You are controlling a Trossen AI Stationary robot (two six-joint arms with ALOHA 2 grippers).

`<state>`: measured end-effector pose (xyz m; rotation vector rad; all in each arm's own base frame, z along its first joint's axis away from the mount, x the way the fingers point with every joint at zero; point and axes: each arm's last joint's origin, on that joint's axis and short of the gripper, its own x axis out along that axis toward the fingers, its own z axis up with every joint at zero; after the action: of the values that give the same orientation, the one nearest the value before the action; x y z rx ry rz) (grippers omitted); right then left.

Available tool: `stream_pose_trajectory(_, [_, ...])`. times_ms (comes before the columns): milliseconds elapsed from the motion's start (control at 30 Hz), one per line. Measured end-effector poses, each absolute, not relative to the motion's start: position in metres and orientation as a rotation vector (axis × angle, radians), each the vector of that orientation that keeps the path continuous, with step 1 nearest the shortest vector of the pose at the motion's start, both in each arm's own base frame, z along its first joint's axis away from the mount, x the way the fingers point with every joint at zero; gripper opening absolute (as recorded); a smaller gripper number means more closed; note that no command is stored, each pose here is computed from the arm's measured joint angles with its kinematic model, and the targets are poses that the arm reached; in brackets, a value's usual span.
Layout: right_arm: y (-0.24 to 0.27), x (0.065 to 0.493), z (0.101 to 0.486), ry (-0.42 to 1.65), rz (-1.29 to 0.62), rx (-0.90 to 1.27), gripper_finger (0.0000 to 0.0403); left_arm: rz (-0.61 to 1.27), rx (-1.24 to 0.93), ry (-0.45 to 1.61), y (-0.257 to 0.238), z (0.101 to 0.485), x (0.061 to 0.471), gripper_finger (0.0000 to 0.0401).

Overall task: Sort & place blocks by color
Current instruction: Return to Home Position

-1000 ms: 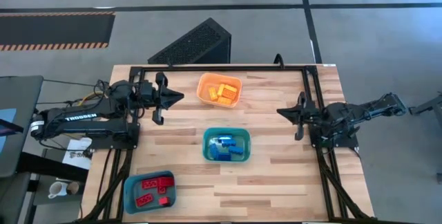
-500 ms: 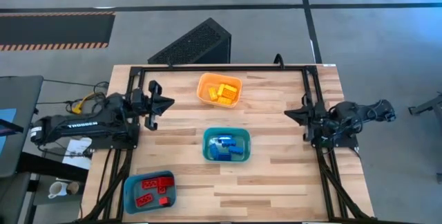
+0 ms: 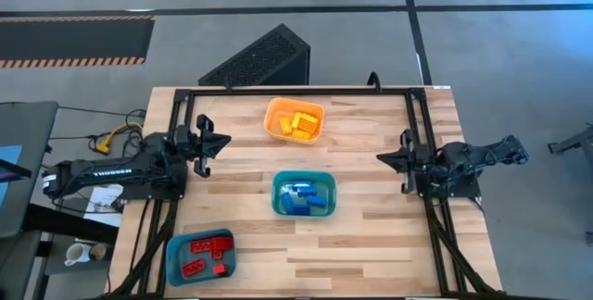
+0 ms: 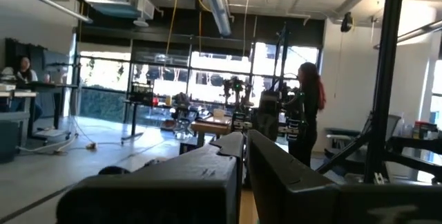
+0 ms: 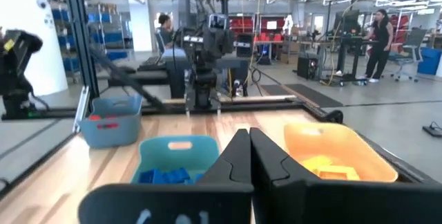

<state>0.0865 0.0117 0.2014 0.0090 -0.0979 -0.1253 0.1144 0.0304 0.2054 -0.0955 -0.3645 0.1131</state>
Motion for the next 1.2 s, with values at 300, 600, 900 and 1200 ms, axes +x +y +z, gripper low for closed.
stream_pose_trajectory(300, [0.013,0.092,0.181,-0.041,-0.135,0.021,0.0007,0.068,-0.116,-0.349,0.029,0.202,0.115,0.0011])
stream_pose_trajectory(600, [0.01,0.093,0.174,0.005,-0.239,0.124,0.0018,0.044,-0.105,-0.278,0.029,0.195,0.117,0.0011])
stream_pose_trajectory(900, [0.01,0.093,0.174,0.004,-0.24,0.166,0.0028,-0.105,-0.066,-0.419,0.02,0.21,0.1,0.0002])
stream_pose_trajectory(1200, [0.01,0.093,0.174,0.005,-0.24,0.165,0.0022,-0.092,-0.103,-0.324,0.017,0.198,0.089,0.0])
